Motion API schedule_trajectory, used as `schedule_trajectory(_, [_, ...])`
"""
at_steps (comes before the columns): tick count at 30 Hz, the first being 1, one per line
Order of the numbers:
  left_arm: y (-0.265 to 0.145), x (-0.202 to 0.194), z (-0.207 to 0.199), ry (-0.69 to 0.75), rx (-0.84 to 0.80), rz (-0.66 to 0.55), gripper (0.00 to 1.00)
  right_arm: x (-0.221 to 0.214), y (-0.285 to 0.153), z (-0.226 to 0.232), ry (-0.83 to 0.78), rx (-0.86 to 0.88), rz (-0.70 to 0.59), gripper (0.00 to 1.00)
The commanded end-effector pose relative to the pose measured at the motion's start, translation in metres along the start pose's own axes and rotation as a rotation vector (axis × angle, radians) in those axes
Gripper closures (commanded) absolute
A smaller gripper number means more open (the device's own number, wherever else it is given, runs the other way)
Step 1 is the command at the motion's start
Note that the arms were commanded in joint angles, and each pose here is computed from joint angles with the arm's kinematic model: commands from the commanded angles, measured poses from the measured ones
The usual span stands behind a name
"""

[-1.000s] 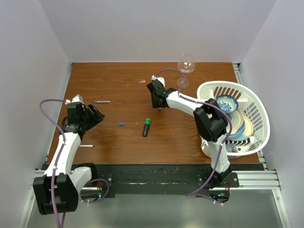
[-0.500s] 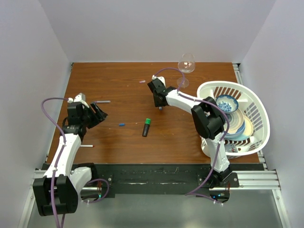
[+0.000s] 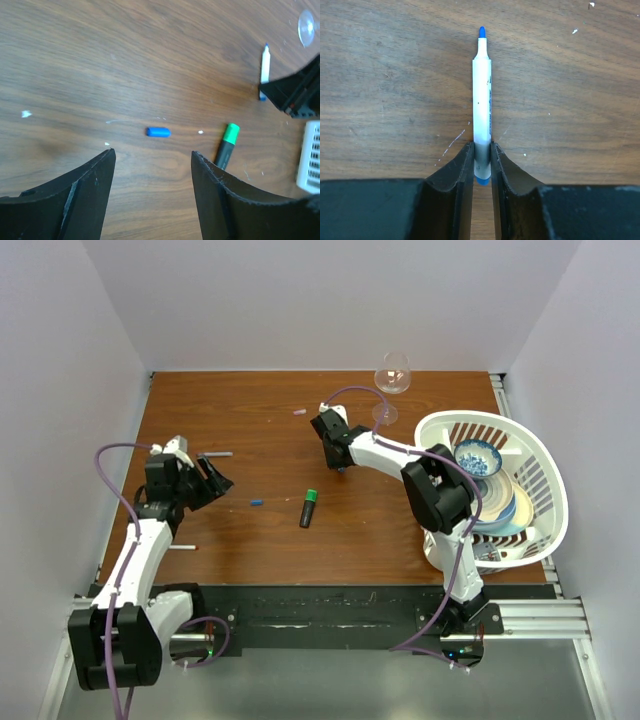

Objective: Insert the pens into the pen caps

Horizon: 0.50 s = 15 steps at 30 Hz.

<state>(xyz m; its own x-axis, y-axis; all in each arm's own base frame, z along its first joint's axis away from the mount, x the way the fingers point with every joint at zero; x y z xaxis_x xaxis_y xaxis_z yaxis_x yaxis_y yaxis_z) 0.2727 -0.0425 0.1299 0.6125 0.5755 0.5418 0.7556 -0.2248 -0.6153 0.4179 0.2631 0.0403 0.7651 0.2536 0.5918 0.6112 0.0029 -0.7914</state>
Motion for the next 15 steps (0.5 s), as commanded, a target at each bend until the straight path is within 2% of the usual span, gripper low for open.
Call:
schedule_trajectory(1, [-0.001,0.001,-0.036,0.079,-0.094,0.010,0.33,-0.038,0.003,-0.001,-0.065,0.003,0.101,0.85])
schedule_trajectory(5, [0.007,-0.015,-0.054,0.066,-0.130,0.061,0.32,-0.046,-0.010,0.004,-0.069,0.049,0.088,0.91])
schedule_trajectory(6, [0.008,-0.018,-0.055,0.058,-0.139,0.067,0.32,-0.037,-0.022,0.006,-0.058,0.073,0.050,0.92])
schedule_trajectory(15, [0.029,-0.017,-0.083,-0.055,-0.256,0.062,0.34,-0.039,-0.076,0.031,-0.041,0.210,-0.097,0.94])
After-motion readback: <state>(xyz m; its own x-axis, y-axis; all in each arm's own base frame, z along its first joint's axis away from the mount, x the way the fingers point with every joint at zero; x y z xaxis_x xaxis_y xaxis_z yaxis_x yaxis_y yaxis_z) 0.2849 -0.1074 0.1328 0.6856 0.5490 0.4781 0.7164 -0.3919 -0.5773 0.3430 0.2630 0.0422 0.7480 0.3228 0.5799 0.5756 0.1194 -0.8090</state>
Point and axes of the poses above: each gripper's point midway between its finger pads, its own y axis out along the fingers, its own z axis along the line the jaws close on, x = y × z, the point moved 2 cm from there along -y, back along the fingers, and after that the axes turned 4 degrees about -y, right-handed, at the moved point
